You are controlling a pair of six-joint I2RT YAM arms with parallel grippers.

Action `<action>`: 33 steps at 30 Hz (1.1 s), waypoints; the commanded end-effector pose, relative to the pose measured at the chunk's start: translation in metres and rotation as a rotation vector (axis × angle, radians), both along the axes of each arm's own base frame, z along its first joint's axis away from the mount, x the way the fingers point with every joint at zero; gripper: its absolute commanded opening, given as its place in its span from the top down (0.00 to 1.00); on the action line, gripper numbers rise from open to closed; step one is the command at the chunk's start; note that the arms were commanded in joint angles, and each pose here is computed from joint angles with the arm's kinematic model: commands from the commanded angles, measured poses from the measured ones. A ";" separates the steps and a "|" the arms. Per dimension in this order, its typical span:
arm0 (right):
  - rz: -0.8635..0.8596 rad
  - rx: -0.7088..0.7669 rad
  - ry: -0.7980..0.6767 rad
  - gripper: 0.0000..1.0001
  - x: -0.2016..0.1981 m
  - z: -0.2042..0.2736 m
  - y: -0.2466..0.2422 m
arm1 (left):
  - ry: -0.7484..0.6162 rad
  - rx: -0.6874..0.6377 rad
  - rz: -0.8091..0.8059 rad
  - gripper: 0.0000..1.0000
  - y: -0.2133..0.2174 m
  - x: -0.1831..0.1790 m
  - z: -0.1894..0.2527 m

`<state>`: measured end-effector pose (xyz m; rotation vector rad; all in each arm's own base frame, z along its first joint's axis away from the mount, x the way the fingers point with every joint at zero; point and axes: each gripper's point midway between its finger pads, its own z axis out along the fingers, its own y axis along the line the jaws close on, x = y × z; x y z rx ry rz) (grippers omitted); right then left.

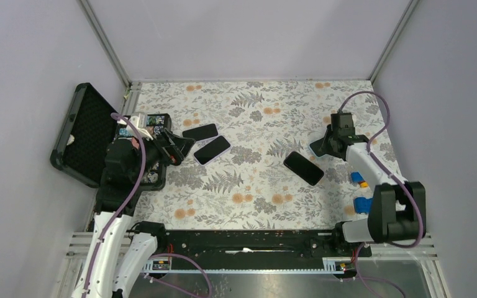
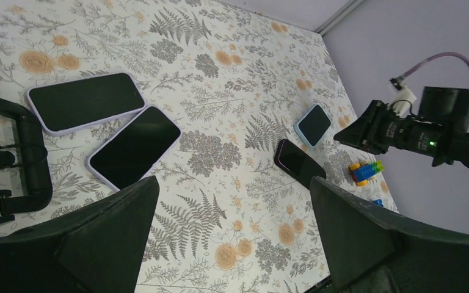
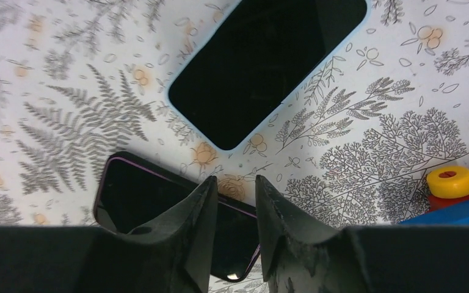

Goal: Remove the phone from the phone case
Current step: Adjust the phone at the center of the board.

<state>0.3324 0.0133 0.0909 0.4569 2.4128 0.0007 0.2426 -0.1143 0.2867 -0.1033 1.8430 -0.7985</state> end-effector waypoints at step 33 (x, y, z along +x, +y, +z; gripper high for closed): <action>0.385 -0.378 0.609 0.47 -0.034 -0.069 0.010 | -0.040 0.048 -0.019 0.01 -0.003 0.011 -0.001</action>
